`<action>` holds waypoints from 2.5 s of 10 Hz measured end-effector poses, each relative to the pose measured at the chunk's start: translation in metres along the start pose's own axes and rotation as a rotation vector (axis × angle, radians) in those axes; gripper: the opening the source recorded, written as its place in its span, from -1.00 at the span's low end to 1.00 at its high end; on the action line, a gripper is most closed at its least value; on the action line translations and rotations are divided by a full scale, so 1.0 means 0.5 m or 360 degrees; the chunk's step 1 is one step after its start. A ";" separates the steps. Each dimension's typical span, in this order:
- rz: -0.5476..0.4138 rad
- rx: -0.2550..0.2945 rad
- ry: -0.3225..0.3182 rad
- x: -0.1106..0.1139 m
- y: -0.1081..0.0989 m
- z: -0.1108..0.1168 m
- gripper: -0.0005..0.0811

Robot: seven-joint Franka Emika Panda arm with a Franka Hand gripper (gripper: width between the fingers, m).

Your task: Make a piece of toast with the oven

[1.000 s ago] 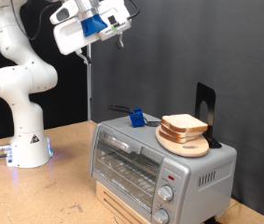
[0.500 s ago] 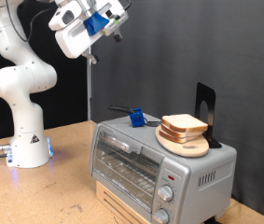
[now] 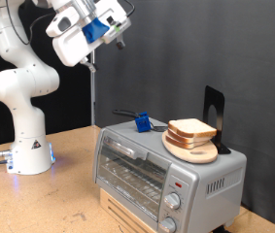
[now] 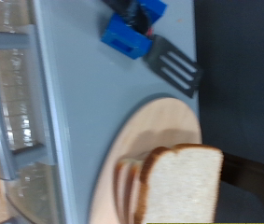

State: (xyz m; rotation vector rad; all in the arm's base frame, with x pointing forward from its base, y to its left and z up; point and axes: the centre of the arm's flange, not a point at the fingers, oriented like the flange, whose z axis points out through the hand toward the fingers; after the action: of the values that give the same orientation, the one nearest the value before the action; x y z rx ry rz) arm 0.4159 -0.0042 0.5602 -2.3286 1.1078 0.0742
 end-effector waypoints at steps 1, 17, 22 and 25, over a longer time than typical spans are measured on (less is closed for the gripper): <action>0.0015 -0.0026 0.0035 0.008 0.009 0.005 0.68; 0.0028 -0.0185 0.0300 0.063 0.112 0.158 0.68; 0.0022 -0.0275 0.0356 0.090 0.147 0.265 0.68; 0.0018 -0.0292 0.0365 0.093 0.158 0.306 0.68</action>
State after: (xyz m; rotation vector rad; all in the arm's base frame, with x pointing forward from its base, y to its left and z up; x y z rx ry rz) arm 0.4164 0.0004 0.3817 -2.5431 1.2722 -0.0931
